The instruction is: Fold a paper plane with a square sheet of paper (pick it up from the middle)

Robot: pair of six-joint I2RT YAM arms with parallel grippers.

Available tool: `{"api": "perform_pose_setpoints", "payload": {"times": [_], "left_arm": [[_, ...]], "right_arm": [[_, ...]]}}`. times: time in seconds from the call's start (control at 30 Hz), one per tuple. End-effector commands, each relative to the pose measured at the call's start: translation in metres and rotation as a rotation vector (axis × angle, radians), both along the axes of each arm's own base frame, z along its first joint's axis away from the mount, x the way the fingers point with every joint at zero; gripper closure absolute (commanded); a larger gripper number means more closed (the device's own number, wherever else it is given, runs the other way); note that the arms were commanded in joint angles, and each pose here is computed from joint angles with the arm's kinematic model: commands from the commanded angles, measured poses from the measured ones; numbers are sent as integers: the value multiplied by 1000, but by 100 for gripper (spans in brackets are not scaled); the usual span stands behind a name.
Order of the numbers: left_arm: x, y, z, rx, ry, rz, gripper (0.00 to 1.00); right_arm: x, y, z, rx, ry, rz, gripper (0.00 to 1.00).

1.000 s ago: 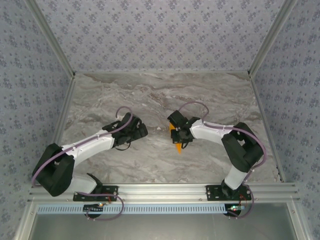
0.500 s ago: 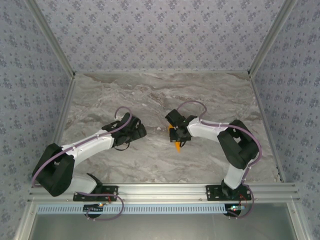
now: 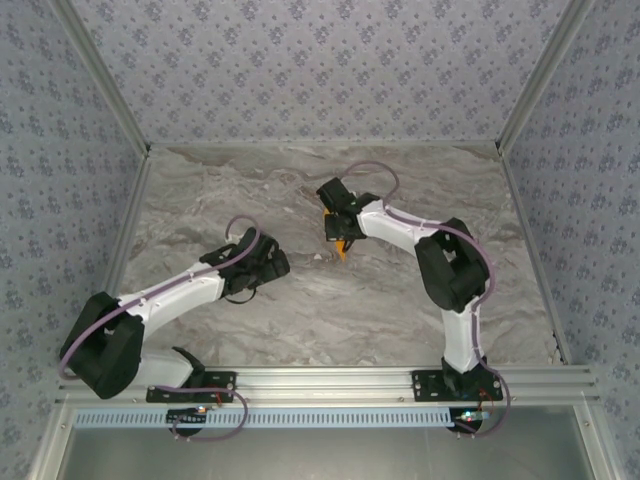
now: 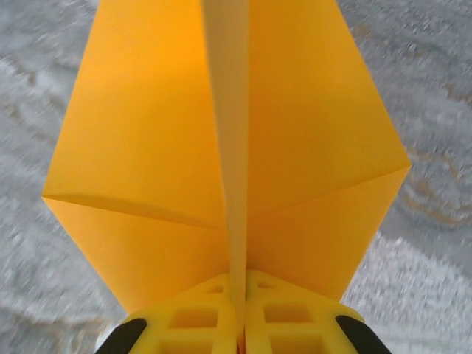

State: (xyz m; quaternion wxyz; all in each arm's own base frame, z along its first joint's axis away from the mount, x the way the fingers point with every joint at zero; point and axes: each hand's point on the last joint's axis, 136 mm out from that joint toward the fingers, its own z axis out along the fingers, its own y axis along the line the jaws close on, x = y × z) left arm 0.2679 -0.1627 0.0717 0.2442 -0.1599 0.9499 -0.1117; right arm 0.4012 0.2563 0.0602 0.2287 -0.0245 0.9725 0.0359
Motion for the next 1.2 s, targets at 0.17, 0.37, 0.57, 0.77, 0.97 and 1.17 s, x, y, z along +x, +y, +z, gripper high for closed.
{"api": "perform_pose_setpoints", "payload": {"times": [0.17, 0.37, 0.57, 0.77, 0.97, 1.17], "left_arm": [[-4, 7, -3, 9, 5, 14, 1], [-4, 7, -5, 16, 11, 12, 1], [-4, 7, -4, 17, 11, 6, 1], [-3, 7, -1, 26, 6, 5, 1], [14, 18, 27, 81, -42, 22, 1], [40, 53, 73, 148, -131, 84, 1]], "right_arm": [[15, -5, -18, -67, 35, 0, 75], [12, -3, -38, -65, 78, -9, 75], [1, -9, -61, -84, 132, -34, 75], [1, -12, -48, -77, 126, -59, 75], [13, -4, 40, 42, -8, -82, 58], [10, -31, 120, 150, -155, -156, 37]]}}
